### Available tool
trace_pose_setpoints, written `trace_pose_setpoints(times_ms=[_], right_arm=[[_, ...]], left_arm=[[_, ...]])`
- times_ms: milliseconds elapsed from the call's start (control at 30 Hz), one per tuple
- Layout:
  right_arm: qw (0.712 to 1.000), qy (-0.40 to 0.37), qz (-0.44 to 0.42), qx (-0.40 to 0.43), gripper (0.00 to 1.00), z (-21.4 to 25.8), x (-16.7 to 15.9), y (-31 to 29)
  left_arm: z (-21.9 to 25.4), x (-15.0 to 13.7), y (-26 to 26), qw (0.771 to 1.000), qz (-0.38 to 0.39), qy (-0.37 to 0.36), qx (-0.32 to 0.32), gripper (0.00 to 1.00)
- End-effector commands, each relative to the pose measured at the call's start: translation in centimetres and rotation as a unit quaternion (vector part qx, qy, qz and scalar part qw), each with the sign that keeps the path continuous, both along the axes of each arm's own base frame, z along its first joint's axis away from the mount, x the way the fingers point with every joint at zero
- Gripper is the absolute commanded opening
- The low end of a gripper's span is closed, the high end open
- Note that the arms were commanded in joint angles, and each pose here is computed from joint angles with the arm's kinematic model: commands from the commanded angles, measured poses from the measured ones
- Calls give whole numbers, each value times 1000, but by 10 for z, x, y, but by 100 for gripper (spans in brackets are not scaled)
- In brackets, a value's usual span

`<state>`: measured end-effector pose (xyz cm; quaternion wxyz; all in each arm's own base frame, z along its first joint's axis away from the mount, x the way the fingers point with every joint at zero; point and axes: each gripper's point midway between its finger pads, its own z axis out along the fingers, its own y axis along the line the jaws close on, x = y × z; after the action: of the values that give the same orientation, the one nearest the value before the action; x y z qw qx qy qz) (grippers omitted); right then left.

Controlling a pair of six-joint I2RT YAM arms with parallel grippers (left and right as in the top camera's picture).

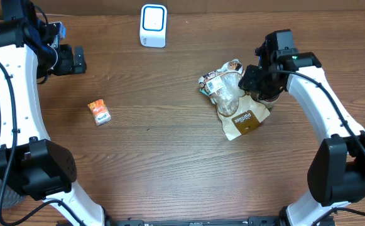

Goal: Scan the item barcode

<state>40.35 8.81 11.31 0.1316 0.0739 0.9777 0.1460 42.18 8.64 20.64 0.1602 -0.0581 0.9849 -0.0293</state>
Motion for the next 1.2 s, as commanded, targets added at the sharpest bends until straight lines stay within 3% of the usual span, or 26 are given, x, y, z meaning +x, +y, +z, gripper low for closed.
trace_pose_setpoints(times_ms=[0,100,300,633,867,1167], right_arm=[[999,-45,12,12,46,42,20,9],[998,-64,22,15,56,74,24,18],[990,-113,79,21,59,103,28,61],[986,-100,126,39,57,79,20,134],[992,-54,108,37,53,41,23,140],[993,-44,109,33,54,38,20,139]], left_arm=[[5,-1,-5,1000,-15,-7,2,100],[5,-1,-5,1000,-15,-7,2,100],[5,-1,-5,1000,-15,-7,2,100],[5,-1,-5,1000,-15,-7,2,100],[5,-1,-5,1000,-15,-7,2,100],[6,2,-4,1000,-13,-12,2,100]])
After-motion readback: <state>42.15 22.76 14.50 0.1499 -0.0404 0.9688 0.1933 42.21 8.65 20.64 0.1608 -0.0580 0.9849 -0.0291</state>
